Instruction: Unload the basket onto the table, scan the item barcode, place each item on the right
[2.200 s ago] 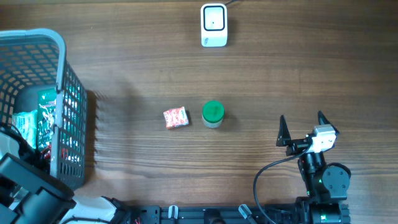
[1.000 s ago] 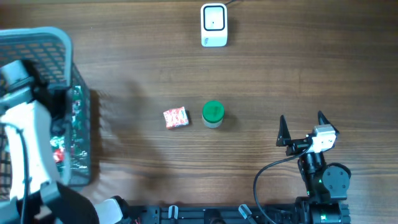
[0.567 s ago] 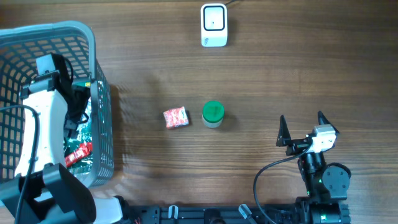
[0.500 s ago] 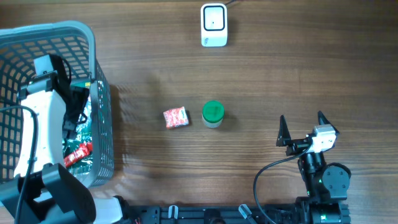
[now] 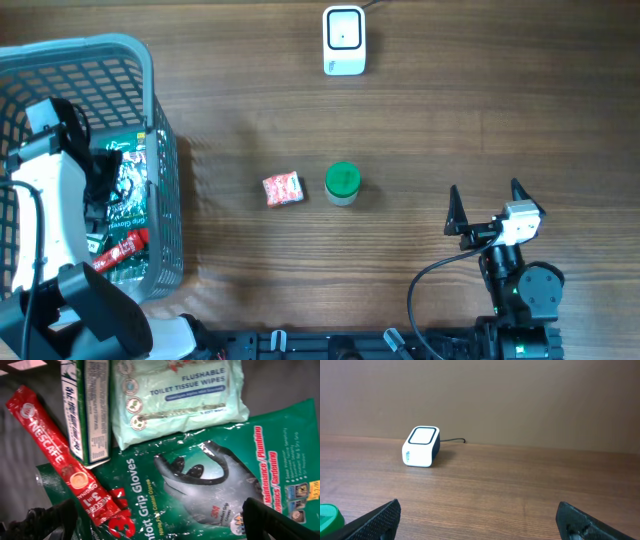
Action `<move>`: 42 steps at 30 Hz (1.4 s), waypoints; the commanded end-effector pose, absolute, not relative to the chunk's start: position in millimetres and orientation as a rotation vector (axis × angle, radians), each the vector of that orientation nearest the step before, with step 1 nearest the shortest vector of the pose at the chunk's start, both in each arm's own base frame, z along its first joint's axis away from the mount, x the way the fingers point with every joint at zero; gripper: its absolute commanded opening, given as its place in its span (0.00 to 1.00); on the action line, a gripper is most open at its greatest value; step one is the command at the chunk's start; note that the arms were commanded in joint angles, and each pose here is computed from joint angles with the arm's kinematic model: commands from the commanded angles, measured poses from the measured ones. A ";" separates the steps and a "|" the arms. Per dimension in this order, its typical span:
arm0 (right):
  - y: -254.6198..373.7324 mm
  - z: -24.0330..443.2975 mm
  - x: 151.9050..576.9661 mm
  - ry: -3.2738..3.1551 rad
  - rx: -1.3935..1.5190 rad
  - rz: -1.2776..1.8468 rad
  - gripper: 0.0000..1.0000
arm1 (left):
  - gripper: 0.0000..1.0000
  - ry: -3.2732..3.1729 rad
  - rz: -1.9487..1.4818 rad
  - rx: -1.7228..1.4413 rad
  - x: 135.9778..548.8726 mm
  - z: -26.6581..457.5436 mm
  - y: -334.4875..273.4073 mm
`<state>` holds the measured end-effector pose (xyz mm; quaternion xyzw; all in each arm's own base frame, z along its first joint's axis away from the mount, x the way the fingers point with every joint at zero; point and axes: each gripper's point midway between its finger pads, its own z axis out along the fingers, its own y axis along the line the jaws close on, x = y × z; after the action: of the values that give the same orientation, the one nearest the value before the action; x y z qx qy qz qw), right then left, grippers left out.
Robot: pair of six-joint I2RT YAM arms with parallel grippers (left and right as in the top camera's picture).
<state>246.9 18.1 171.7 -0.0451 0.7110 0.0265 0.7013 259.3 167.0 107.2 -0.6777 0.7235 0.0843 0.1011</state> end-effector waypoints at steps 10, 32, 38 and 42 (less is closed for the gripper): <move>16.3 172.7 246.9 1.578 -0.087 0.056 1.00 | 1.00 1.980 0.299 -2.144 234.5 107.8 203.5; 16.3 172.7 246.9 1.578 -0.086 0.057 1.00 | 1.00 2.016 0.124 -2.178 242.9 103.5 188.0; 16.3 172.7 246.9 1.578 -0.086 0.057 1.00 | 1.00 2.016 0.124 -2.178 242.9 103.5 188.0; 16.3 172.7 246.9 1.578 -0.086 0.057 1.00 | 1.00 2.016 0.124 -2.178 242.8 103.4 188.0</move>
<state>246.9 18.1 171.7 -0.0451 0.7110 0.0265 0.7013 244.7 189.9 104.8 -0.7275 0.6787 0.0453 0.0899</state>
